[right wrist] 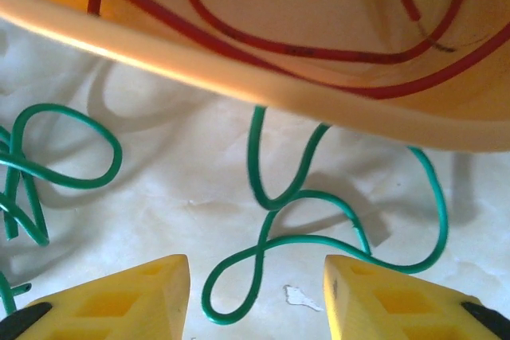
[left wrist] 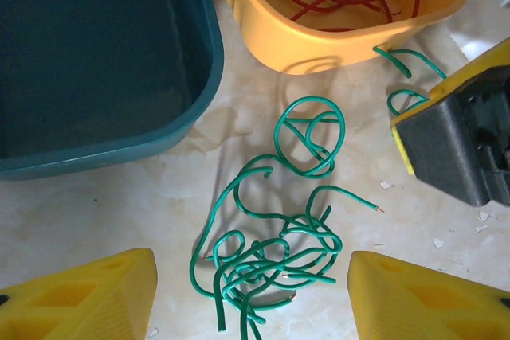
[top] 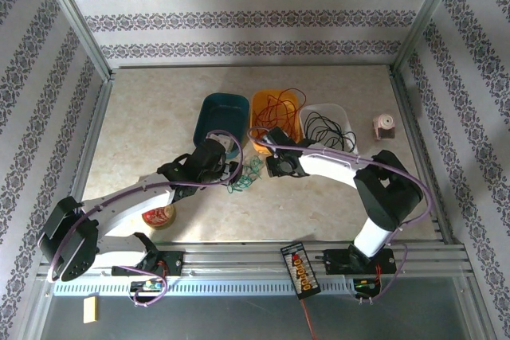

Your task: Untangle the cables

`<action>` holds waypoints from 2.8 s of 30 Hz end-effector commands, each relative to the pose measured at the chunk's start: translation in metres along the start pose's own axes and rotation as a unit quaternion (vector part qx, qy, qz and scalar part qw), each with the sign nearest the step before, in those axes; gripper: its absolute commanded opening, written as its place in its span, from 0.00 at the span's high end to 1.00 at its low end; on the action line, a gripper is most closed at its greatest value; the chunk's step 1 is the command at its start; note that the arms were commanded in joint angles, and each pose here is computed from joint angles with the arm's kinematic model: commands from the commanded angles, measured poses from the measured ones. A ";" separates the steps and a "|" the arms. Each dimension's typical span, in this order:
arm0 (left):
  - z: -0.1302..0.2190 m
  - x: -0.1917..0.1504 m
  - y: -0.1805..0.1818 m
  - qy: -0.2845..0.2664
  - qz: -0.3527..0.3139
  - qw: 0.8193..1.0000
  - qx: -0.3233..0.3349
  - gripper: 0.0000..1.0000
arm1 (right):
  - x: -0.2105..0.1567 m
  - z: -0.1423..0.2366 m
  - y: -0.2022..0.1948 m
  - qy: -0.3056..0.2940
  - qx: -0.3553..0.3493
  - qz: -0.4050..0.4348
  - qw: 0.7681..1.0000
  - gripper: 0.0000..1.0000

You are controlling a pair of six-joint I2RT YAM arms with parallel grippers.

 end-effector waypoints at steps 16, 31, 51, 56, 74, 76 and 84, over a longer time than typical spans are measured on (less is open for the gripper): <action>0.001 0.020 -0.008 -0.039 -0.003 0.999 -0.013 0.36 | -0.006 0.002 -0.019 -0.012 -0.056 -0.013 0.998 0.74; 0.006 0.027 -0.013 -0.050 -0.003 0.998 -0.028 0.35 | -0.014 0.001 -0.025 -0.001 -0.033 -0.032 0.999 0.97; 0.040 0.017 0.081 -0.113 0.161 0.949 0.245 0.26 | 0.108 0.089 0.071 -0.118 0.207 0.009 0.971 1.00; 0.029 0.006 0.076 -0.070 0.162 0.965 0.193 0.25 | 0.158 0.049 0.109 -0.086 0.239 0.000 0.967 0.92; -0.029 -0.041 -0.005 0.126 -0.017 0.992 -0.001 0.42 | 0.049 0.054 0.053 -0.015 0.187 -0.022 0.982 0.53; -0.036 -0.043 -0.005 0.131 -0.022 0.991 0.006 0.45 | 0.037 0.044 0.051 0.008 0.179 -0.024 0.984 0.54; -0.046 -0.050 -0.006 0.145 -0.030 0.989 0.011 0.59 | 0.029 0.009 0.051 0.026 0.138 -0.030 0.990 0.58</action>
Point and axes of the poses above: each hand's point on the last joint's axis, 136 mm out from that joint toward the fingers, its own z axis back along the fingers, its own y axis along the line the jaws close on, x = y × z, the point moved 3 cm from there along z, back along the fingers, and after that the axes turned 1 degree about -z, right-handed, at the moved point
